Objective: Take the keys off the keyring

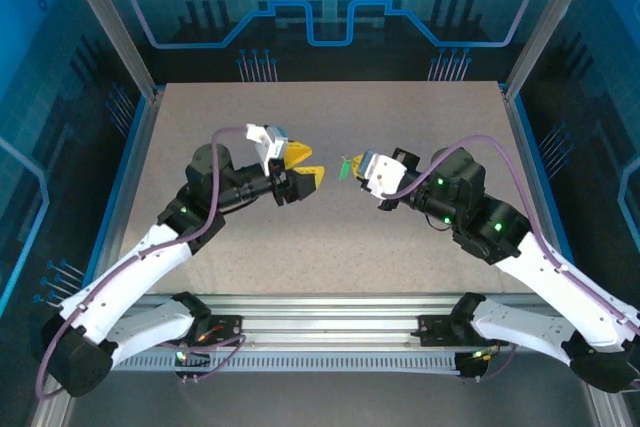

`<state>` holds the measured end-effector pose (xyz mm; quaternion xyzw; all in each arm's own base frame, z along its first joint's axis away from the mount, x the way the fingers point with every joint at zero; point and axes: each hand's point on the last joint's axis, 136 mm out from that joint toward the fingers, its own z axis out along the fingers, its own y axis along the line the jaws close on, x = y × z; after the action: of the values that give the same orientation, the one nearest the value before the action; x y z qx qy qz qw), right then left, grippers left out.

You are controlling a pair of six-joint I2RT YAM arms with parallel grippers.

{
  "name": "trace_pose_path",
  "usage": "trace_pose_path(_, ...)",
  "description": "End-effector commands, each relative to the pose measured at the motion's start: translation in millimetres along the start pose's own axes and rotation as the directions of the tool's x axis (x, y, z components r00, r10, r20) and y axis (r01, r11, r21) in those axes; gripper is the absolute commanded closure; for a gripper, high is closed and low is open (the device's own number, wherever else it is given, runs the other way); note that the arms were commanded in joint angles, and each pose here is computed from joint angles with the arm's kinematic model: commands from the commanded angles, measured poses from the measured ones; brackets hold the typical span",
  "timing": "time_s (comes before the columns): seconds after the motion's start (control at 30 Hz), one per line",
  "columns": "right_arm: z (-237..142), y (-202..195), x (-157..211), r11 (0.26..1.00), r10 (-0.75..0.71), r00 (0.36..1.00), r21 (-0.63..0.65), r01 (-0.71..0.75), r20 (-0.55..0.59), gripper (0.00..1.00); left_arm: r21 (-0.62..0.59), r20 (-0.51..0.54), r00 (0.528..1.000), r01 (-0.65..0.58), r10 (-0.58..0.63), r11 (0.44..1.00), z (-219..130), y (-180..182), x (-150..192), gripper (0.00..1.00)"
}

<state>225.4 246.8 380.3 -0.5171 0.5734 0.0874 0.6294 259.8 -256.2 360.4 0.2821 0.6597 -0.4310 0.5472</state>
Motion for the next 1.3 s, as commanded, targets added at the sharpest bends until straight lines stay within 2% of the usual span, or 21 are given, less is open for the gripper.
trace_pose_path(0.0, -3.3, -4.3, -12.0, 0.992, 0.127, 0.987, -0.034, -0.124, 0.095, 1.0, 0.114, 0.066, 0.998, 0.0, -0.007, 0.994, 0.2, -11.6, -40.1, 0.37)
trace_pose_path(0.07, -1.6, -7.2, -8.4, 0.985, 0.171, 0.98, -0.038, -0.168, 0.099, 1.0, 0.176, 0.054, 0.998, 0.019, -0.028, 0.984, 5.0, -14.4, -47.2, 0.39)
trace_pose_path(0.13, 0.1, -10.0, -5.1, 0.977, 0.212, 0.972, -0.039, -0.209, 0.101, 1.0, 0.215, 0.041, 0.999, 0.019, -0.028, 0.976, 10.6, -17.4, -51.4, 0.46)
trace_pose_path(0.23, 3.3, -13.8, -0.5, 0.963, 0.269, 0.958, -0.048, -0.266, 0.096, 1.0, 0.259, 0.024, 0.999, 0.027, -0.035, 0.966, 18.2, -19.2, -53.2, 0.48)
trace_pose_path(0.33, 5.8, -17.7, 1.1, 0.946, 0.322, 0.942, -0.061, -0.317, 0.091, 1.0, 0.321, -0.005, 0.999, 0.038, -0.039, 0.946, 23.7, -24.5, -52.5, 0.56)
trace_pose_path(0.57, 7.3, -20.4, -4.8, 0.925, 0.377, 0.92, -0.105, -0.366, 0.106, 1.0, 0.439, -0.05, 0.995, 0.1, -0.087, 0.893, 29.9, -35.2, -52.2, 0.53)
trace_pose_path(0.97, 4.3, -22.6, -14.6, 0.909, 0.411, 0.902, -0.131, -0.395, 0.13, 1.0, 0.503, -0.081, 0.989, 0.151, -0.127, 0.851, 33.2, -38.8, -48.2, 0.55)
trace_pose_path(1.27, 3.2, -28.9, -20.2, 0.905, 0.423, 0.894, -0.126, -0.407, 0.151, 1.0, 0.507, -0.094, 0.986, 0.168, -0.14, 0.846, 33.8, -37.8, -43.0, 0.67)
